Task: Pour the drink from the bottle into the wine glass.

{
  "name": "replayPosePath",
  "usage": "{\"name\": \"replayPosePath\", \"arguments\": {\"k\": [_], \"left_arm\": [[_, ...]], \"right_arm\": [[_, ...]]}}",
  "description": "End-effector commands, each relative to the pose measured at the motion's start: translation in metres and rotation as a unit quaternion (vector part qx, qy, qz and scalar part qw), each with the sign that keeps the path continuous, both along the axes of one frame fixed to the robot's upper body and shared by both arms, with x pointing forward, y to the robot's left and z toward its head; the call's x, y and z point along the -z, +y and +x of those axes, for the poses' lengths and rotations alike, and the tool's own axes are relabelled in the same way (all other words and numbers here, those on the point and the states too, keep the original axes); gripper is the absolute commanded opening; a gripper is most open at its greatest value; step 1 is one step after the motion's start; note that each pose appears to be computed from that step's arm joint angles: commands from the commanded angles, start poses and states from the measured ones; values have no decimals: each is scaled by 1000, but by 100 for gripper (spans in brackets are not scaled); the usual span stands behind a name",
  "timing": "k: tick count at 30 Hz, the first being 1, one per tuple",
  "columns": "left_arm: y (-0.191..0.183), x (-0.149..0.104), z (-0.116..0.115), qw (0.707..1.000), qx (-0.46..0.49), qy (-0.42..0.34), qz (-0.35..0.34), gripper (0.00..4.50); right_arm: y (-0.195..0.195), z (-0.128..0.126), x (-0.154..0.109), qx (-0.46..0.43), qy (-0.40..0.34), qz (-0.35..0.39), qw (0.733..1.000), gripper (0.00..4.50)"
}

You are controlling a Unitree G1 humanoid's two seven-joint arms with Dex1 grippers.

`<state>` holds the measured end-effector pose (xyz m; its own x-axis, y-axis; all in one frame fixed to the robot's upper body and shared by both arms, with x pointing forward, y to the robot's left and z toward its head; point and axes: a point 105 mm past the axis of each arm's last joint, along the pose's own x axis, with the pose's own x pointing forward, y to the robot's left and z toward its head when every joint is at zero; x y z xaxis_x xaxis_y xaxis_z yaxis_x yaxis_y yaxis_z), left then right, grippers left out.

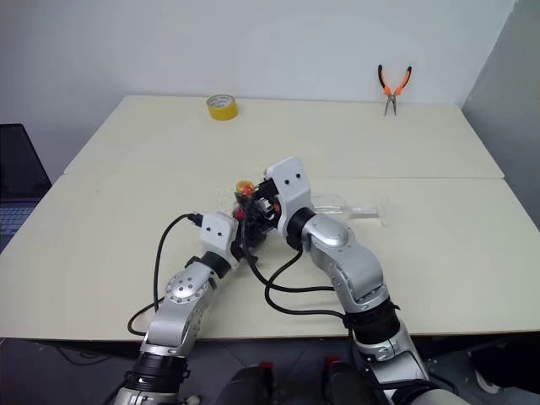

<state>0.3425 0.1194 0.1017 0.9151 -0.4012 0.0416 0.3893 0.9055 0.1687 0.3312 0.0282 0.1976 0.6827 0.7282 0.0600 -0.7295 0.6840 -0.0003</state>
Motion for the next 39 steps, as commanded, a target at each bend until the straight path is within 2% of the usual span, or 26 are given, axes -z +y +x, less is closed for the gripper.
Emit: {"name": "replayPosePath", "arguments": {"k": [1, 3, 4, 11, 26, 31, 34, 39], "left_arm": [[-5, -19, -2, 999, 10, -37, -6, 95], [-5, -20, -2, 999, 10, -38, -6, 95], [-5, -20, -2, 999, 9, -38, -6, 95], [-4, -23, -5, 999, 23, -35, -8, 90], [-9, -32, -28, 991, 130, -3, -30, 90], [-9, -31, -28, 990, 135, 0, -31, 90], [-4, -31, -22, 994, 106, -9, -17, 87], [7, -37, -11, 999, 35, -41, -9, 84]], "right_arm": [[4, -3, -15, -11, -21, 10, 1000, 211], [5, -4, -15, -15, -21, 6, 1000, 138], [5, -4, -15, -16, -21, 6, 1000, 128], [3, -8, -18, -46, -36, 10, 998, 128], [1, -22, -15, -194, -59, 14, 979, 128], [0, -27, -9, -207, -54, 13, 977, 128], [0, -33, -4, -213, -34, 11, 976, 128], [1, -37, -2, -189, -35, 7, 981, 295]]}}
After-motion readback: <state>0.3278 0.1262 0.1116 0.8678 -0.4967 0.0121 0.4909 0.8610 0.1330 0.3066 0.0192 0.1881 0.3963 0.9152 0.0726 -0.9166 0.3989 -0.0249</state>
